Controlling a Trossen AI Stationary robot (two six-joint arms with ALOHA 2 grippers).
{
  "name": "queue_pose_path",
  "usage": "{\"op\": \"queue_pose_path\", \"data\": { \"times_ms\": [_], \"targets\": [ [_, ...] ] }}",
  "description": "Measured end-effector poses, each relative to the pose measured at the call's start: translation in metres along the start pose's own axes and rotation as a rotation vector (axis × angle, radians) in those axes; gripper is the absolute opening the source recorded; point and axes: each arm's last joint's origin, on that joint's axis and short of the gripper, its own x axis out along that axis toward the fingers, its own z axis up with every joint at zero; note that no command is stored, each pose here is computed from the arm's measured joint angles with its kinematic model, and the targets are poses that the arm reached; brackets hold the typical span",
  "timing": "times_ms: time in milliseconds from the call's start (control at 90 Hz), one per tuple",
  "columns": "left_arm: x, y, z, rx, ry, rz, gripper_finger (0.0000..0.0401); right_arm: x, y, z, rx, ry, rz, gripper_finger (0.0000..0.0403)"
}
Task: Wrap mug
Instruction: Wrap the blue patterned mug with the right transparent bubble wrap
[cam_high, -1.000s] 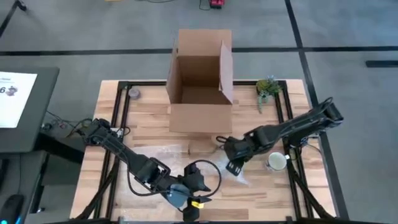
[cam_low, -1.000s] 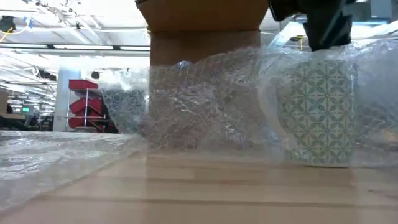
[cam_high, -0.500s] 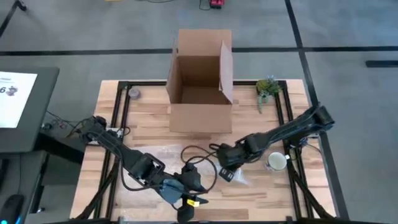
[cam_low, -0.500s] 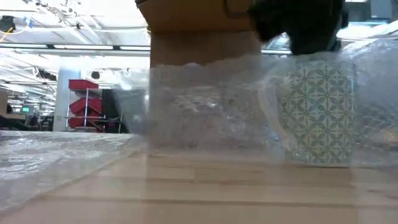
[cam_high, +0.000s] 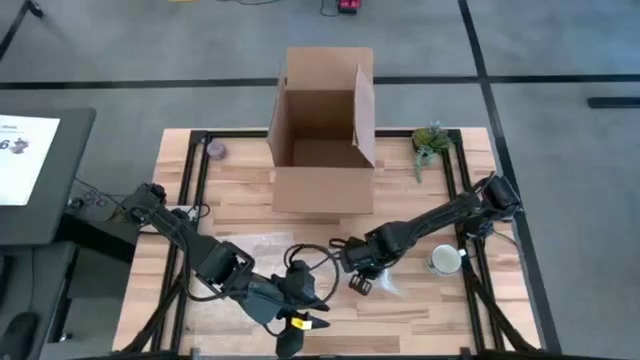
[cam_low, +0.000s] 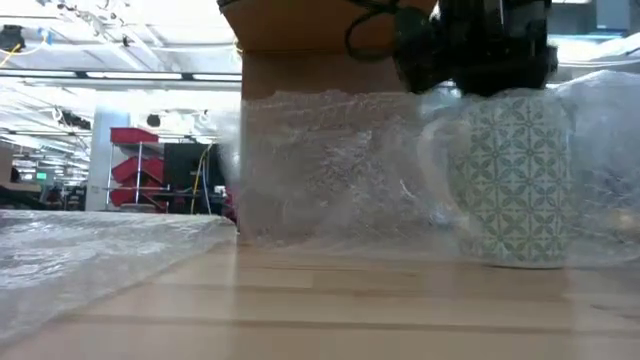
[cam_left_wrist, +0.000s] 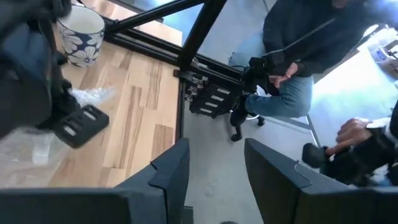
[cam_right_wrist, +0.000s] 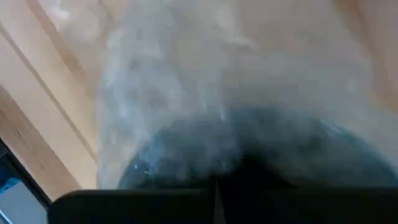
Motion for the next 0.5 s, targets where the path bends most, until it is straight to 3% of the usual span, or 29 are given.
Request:
{"op": "queue_pose_path", "data": {
  "times_ms": [133, 289, 389, 500],
  "targets": [
    [-0.001, 0.0, -0.002, 0.003, 0.011, 0.006, 0.0133, -0.046, 0.002, -0.004, 0.033, -0.03, 0.047, 0.0],
    [-0.001, -0.001, -0.003, 0.002, 0.018, 0.01, 0.0133, -0.068, 0.01, -0.01, 0.019, -0.088, 0.139, 0.0],
    [-0.001, -0.001, -0.003, 0.001, 0.019, 0.01, 0.0133, -0.06, 0.015, -0.014, -0.008, -0.069, 0.127, 0.0],
    [-0.001, -0.001, -0.003, 0.002, 0.019, 0.01, 0.0133, -0.032, 0.017, -0.007, -0.014, -0.051, 0.037, 0.0]
  ]
}}
